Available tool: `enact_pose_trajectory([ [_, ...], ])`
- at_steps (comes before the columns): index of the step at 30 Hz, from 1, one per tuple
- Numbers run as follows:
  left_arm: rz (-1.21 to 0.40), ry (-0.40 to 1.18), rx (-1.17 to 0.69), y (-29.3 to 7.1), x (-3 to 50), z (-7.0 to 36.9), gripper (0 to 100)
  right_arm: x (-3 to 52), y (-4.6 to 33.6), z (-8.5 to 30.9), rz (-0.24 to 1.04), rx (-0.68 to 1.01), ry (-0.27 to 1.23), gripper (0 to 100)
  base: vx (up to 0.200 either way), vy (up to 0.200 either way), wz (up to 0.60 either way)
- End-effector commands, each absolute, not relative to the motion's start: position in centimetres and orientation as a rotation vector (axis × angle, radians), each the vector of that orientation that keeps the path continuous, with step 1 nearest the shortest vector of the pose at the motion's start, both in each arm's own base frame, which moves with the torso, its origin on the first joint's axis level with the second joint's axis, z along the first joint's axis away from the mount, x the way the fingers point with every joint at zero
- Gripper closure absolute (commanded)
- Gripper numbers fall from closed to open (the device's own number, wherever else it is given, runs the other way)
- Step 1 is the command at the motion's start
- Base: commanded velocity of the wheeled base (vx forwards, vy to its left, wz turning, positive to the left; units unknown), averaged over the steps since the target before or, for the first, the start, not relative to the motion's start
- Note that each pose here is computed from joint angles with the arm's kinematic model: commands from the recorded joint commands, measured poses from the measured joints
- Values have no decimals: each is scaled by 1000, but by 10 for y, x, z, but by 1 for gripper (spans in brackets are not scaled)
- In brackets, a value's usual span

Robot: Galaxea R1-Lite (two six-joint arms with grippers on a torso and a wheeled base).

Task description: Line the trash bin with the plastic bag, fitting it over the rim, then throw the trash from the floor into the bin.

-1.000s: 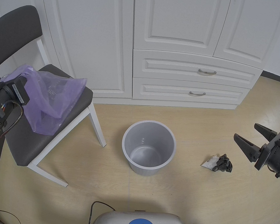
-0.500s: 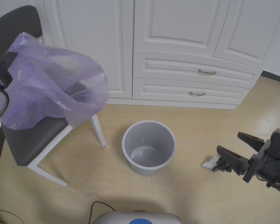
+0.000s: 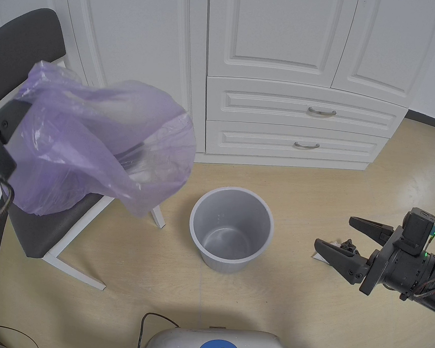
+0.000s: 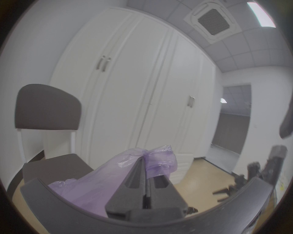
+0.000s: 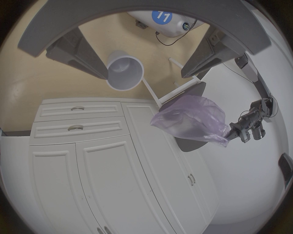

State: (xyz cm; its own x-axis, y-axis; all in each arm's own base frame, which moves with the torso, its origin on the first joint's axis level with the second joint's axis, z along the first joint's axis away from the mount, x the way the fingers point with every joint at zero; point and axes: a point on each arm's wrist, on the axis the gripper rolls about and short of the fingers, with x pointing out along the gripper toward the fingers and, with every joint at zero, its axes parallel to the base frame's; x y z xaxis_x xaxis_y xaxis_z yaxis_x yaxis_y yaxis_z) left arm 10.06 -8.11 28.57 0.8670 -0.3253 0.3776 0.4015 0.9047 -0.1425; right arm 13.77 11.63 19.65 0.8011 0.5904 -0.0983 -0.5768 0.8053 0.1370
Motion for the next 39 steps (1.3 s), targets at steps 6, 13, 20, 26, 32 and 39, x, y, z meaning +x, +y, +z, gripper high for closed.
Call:
enact_pose_trajectory([
  [6,-559,-405,-77,-65,76,264,100,153,127,225,599,129,74,0,0,0,0],
  [13,-547,-418,-63,-61,74,262,100,149,142,243,664,130,149,0,0,0,0],
  [20,-585,-511,-36,-59,69,269,100,143,164,227,695,88,215,0,0,0,0],
  [26,-583,-529,-41,-57,67,272,100,136,184,206,703,23,284,0,0,0,0],
  [32,-577,-579,-61,-50,59,281,100,139,197,189,713,-14,346,0,0,0,0],
  [39,-570,-640,-88,-42,49,291,100,147,208,187,712,86,338,0,0,0,0],
])
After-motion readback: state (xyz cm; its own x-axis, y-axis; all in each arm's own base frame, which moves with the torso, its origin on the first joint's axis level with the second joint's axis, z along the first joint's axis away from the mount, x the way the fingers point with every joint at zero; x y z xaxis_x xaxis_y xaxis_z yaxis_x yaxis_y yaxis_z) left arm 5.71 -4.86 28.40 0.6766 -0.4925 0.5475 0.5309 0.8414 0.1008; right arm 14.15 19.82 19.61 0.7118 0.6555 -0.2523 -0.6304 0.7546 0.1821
